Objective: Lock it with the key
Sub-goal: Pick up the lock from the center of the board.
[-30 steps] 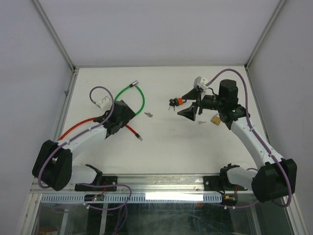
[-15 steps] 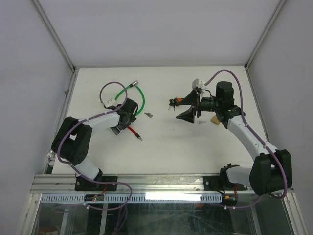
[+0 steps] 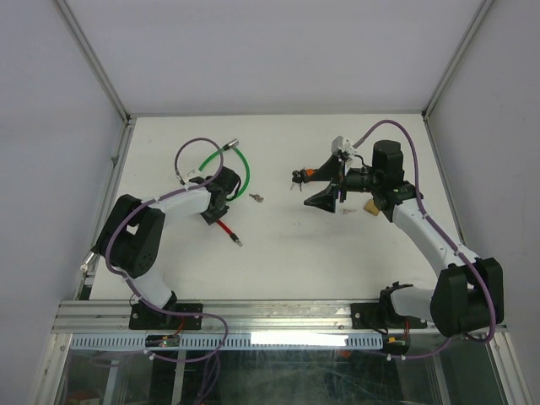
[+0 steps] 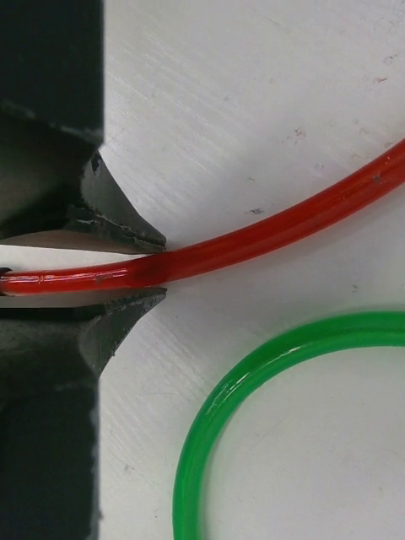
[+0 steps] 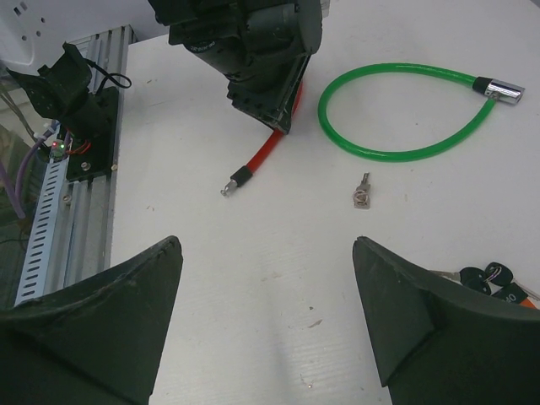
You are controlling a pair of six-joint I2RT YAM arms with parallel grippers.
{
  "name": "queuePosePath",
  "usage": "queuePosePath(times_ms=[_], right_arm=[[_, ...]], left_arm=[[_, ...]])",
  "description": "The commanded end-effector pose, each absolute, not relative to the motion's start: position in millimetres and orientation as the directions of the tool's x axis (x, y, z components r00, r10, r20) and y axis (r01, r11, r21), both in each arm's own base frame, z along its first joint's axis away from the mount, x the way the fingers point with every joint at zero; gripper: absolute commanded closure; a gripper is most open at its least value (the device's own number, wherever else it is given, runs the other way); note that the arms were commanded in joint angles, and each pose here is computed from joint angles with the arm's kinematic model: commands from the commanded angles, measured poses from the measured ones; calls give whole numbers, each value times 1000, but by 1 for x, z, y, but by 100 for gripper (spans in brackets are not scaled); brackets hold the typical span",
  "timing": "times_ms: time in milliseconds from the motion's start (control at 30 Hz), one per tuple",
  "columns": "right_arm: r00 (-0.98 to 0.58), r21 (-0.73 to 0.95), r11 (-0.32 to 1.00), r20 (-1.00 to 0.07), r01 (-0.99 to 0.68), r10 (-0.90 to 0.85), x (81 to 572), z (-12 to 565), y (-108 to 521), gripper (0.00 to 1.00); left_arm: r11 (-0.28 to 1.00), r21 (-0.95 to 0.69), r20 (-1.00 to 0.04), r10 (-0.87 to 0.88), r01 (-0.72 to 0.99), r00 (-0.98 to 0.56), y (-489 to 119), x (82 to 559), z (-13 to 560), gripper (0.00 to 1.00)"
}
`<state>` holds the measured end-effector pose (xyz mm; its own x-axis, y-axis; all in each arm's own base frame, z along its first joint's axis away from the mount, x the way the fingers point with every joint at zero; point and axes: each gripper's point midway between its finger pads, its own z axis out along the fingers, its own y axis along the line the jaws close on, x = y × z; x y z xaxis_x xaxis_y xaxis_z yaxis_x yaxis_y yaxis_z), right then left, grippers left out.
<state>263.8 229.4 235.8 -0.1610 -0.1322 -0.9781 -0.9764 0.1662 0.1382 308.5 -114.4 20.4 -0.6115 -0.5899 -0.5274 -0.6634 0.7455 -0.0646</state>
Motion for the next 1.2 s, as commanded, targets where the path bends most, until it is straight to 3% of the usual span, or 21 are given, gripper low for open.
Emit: queuePosePath(times_ms=[0,200,333,900,1167], right_arm=[[-78,64,130,-991,-989,-108,260,255,232,16],[-84,70,130,-991,-989,-108,260,253,233,16],[-94,80,125,-990,-989,-108,260,251,233,16],[-189,186,46,-977,-982,-100,250,236,248,17],[-254,252,35,-964,-967,-81,248,229,257,17]], left_arm=[[731,-41,-465,-618,-681,-634,-125,305,14,80],[721,-33,-457,-626,-692,-631,-124,301,14,87],[724,-70,-476,-629,-687,-615,-123,303,28,100],[802,-235,-633,-555,-550,-540,-151,312,126,100],[865,-296,-670,-490,-405,-558,-193,309,146,100]])
